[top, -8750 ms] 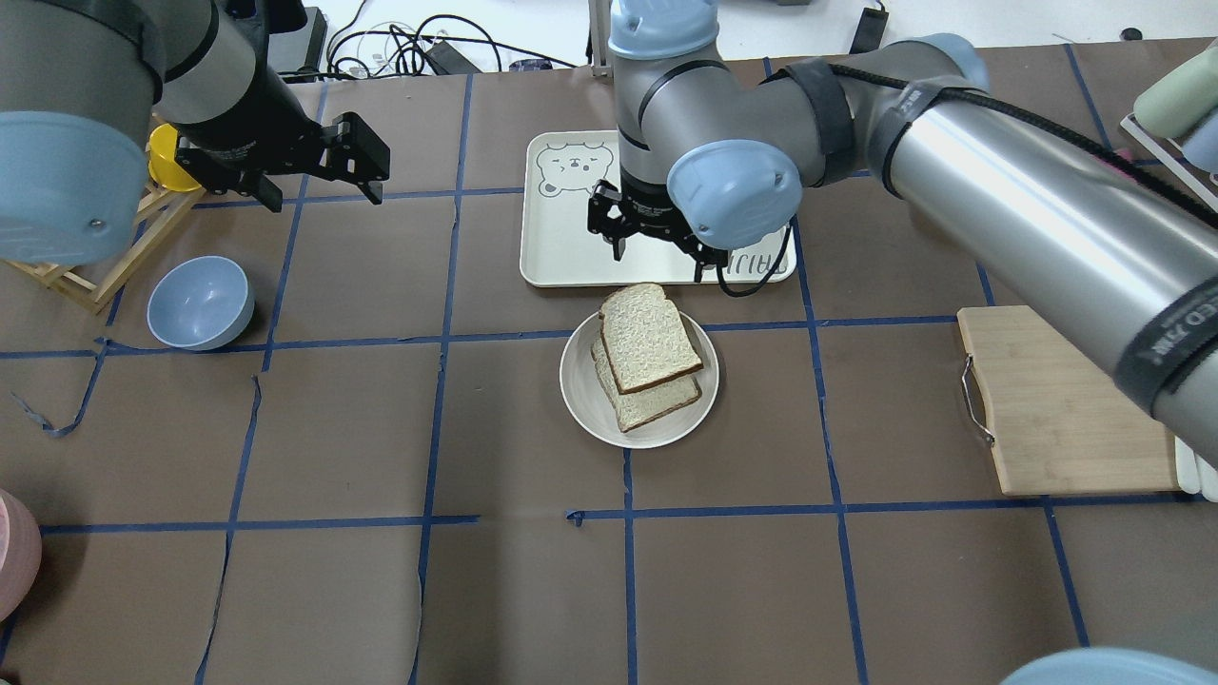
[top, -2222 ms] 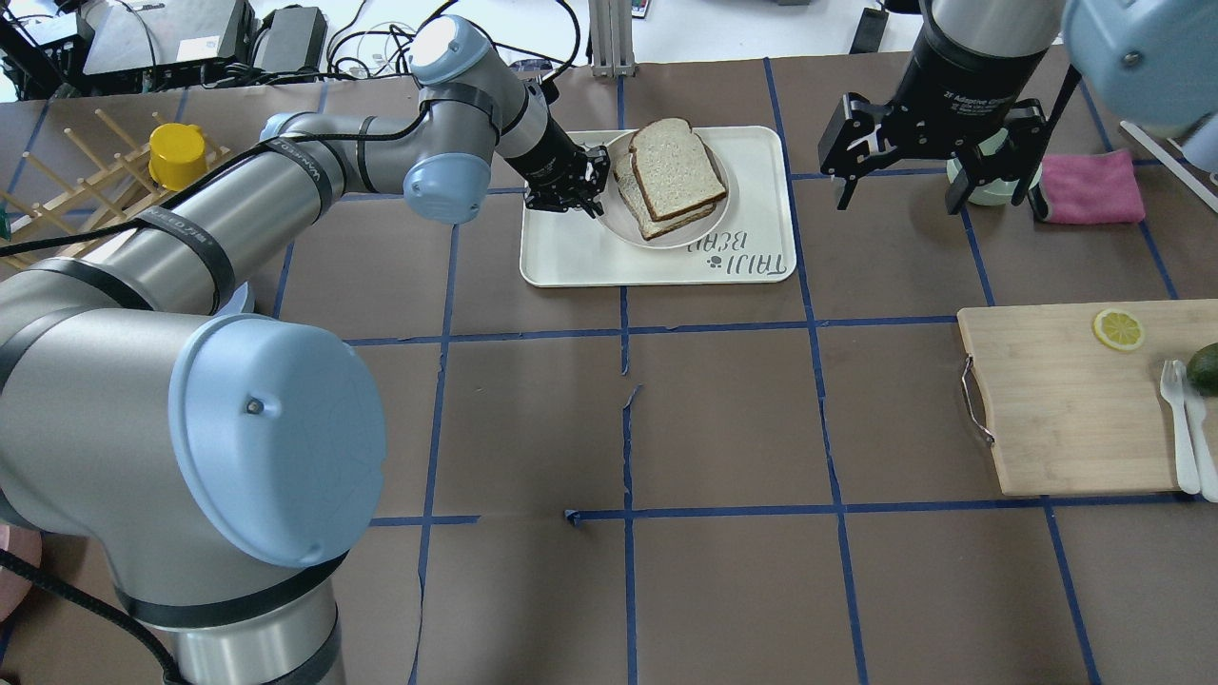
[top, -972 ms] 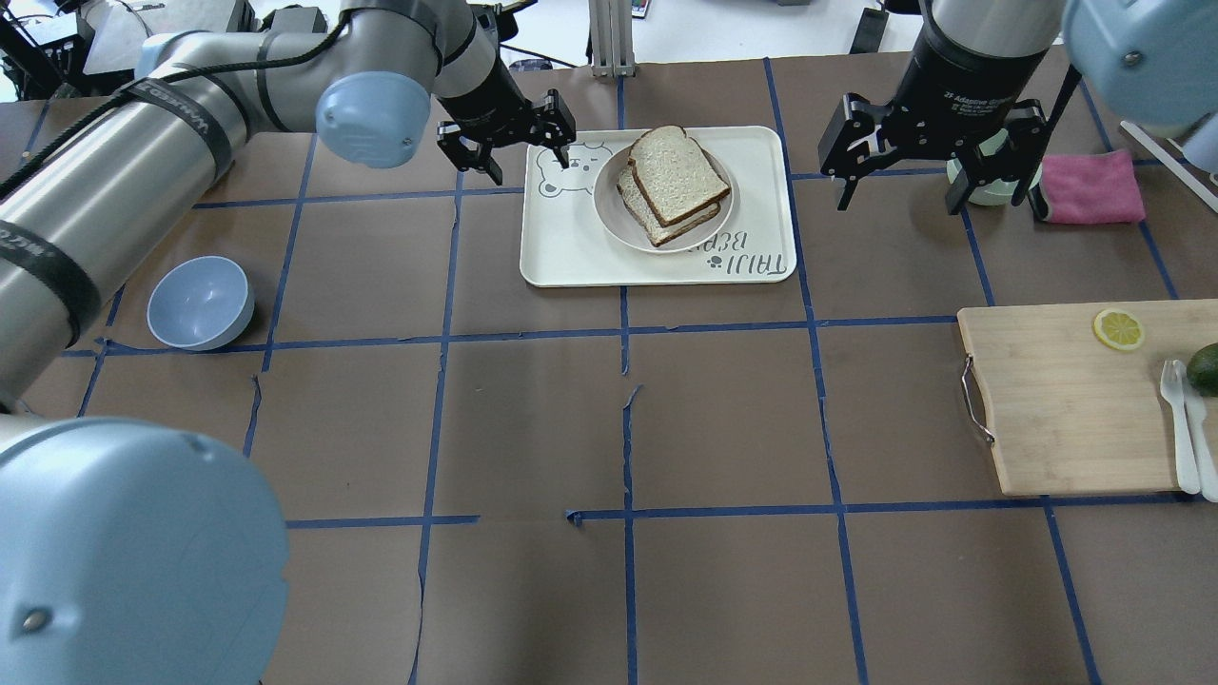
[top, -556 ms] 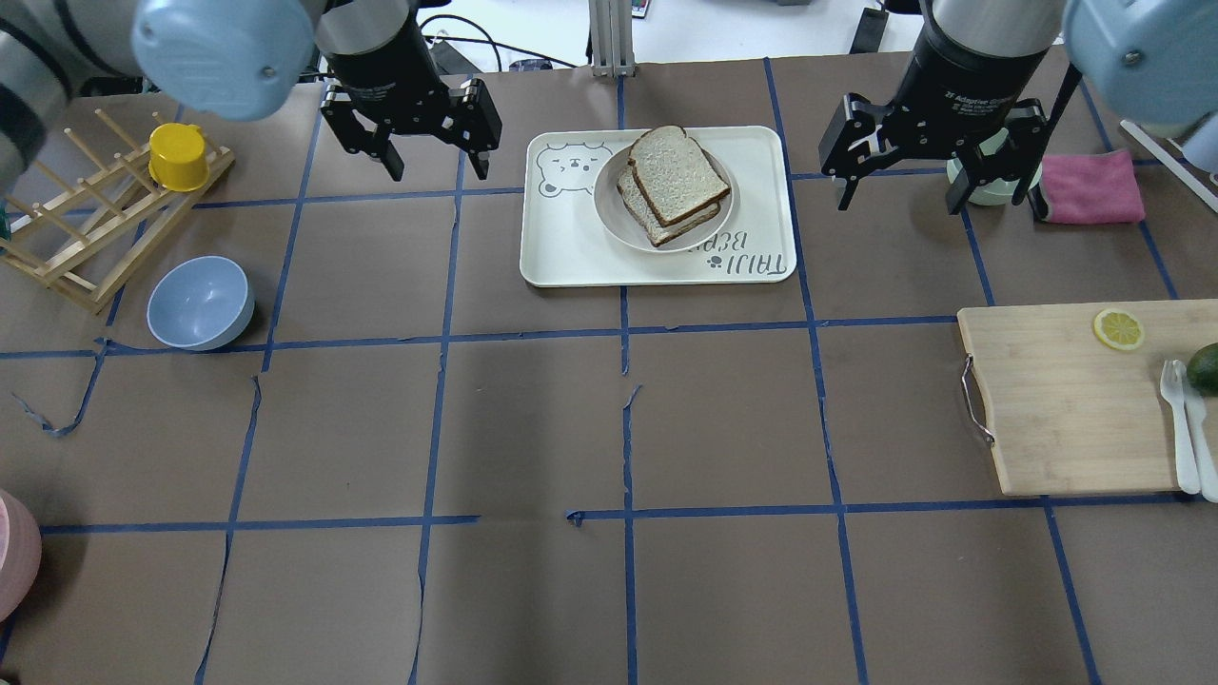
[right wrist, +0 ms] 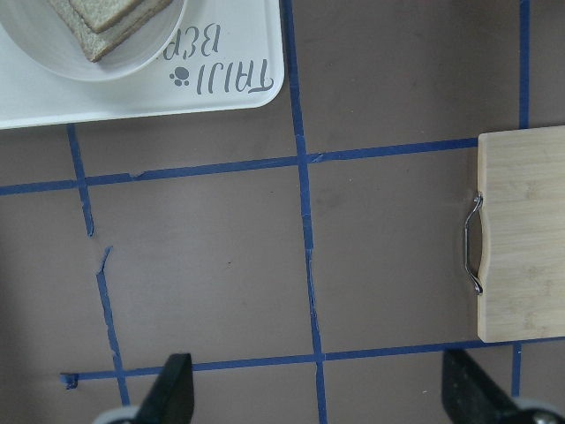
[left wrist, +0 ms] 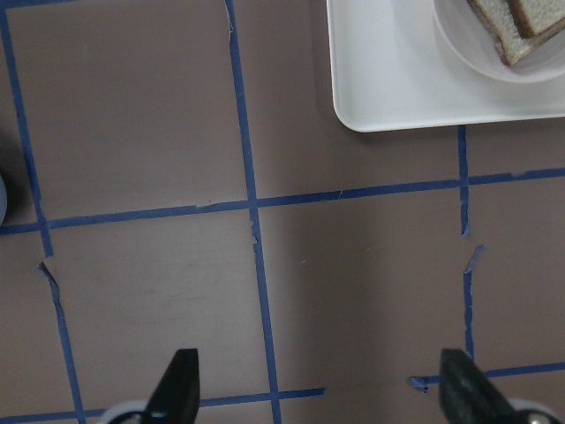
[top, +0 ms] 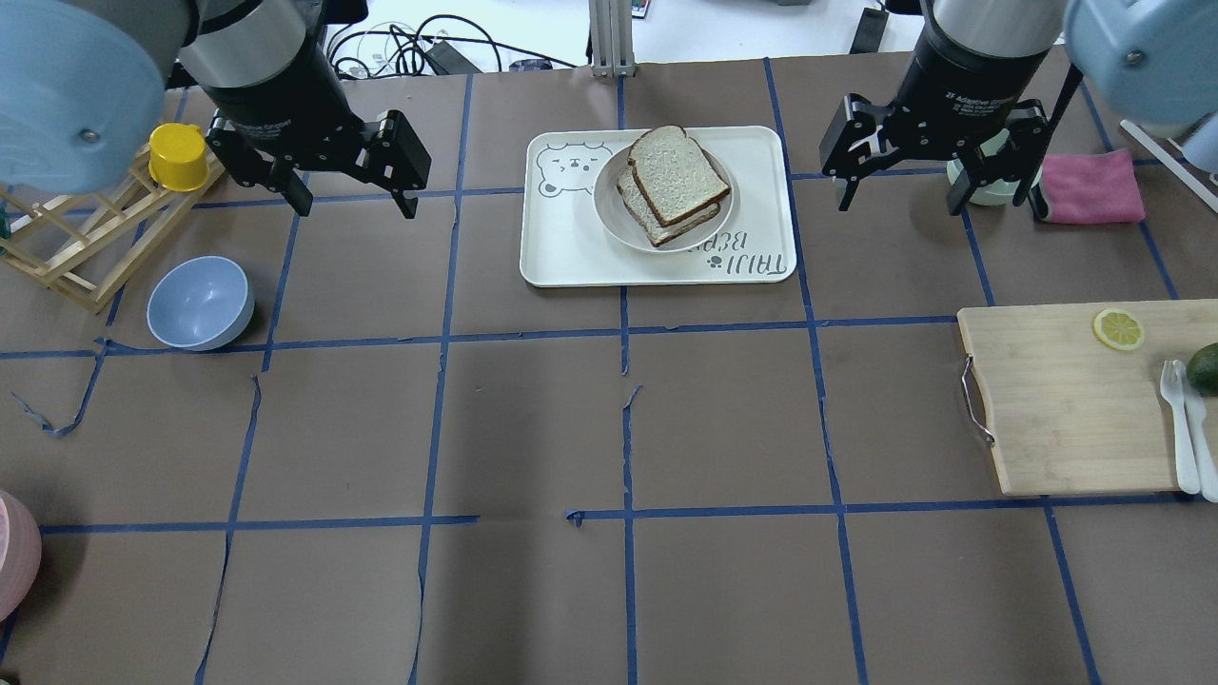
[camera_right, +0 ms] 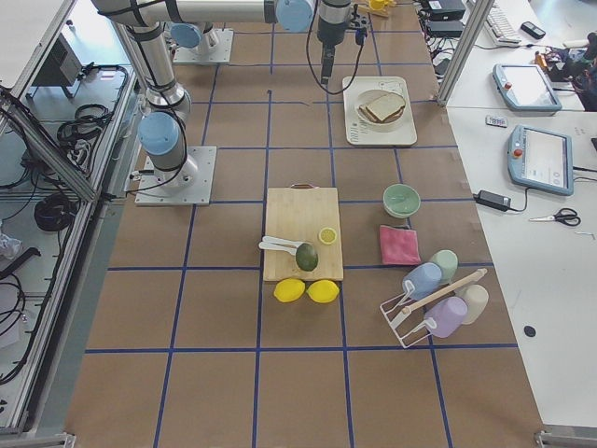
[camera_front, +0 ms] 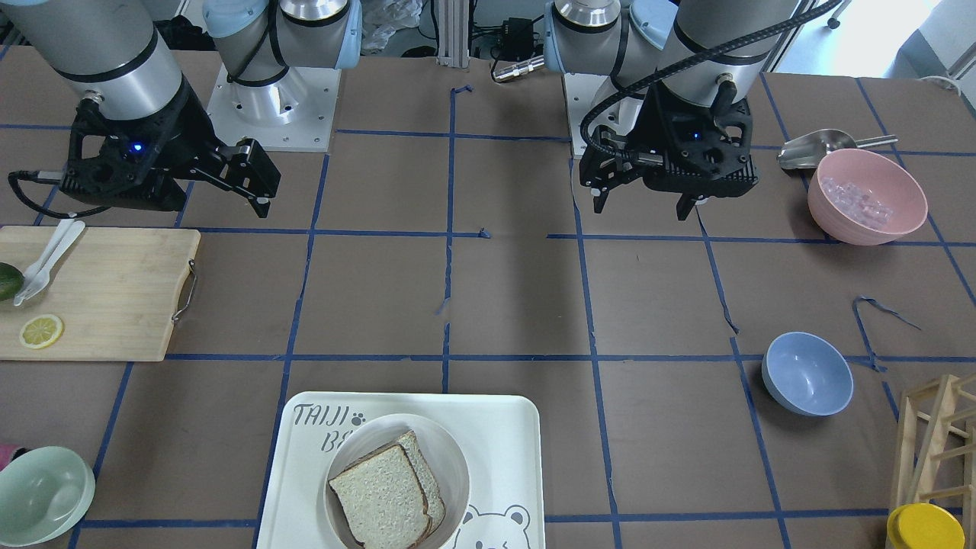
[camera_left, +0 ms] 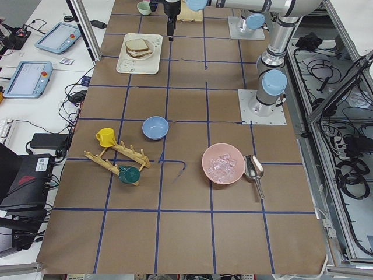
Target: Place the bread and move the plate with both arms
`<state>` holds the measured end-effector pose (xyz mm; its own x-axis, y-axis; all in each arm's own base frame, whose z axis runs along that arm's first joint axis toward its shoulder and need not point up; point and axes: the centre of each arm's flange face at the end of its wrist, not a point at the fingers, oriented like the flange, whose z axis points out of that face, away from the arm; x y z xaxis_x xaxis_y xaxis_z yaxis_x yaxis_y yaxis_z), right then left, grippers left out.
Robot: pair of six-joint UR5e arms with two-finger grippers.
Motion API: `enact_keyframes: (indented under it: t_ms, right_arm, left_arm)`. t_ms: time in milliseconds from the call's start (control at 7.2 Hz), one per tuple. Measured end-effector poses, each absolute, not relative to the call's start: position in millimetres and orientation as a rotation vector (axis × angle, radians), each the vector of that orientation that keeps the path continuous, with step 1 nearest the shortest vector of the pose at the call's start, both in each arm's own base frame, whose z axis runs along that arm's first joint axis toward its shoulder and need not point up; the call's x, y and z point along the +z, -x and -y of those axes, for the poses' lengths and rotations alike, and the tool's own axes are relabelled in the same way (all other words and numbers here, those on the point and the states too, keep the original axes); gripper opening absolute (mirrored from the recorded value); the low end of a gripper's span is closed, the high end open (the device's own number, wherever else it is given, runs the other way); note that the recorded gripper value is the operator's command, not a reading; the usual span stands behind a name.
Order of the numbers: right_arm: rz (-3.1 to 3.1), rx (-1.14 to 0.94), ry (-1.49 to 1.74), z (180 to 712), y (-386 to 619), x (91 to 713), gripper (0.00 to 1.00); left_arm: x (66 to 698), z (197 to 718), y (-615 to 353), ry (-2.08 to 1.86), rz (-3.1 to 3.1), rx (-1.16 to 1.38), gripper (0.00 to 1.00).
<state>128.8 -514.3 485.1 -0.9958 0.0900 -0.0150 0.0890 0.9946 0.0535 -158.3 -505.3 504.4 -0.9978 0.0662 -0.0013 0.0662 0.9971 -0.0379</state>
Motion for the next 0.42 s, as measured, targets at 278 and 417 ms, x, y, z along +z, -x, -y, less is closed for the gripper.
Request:
enact_keyframes:
  t_ms: [278, 417]
  right_arm:
    - [-3.116, 0.082, -0.140, 514.4, -129.4, 485.1, 1.00]
    - [-3.113, 0.081, -0.139, 514.1, -130.4, 485.3, 1.00]
  left_arm:
    - [509.9, 499.4, 151.4, -0.087, -3.139, -0.076, 1.00]
    - [509.5, 499.1, 151.0, -0.092, -3.140, -0.077, 1.00]
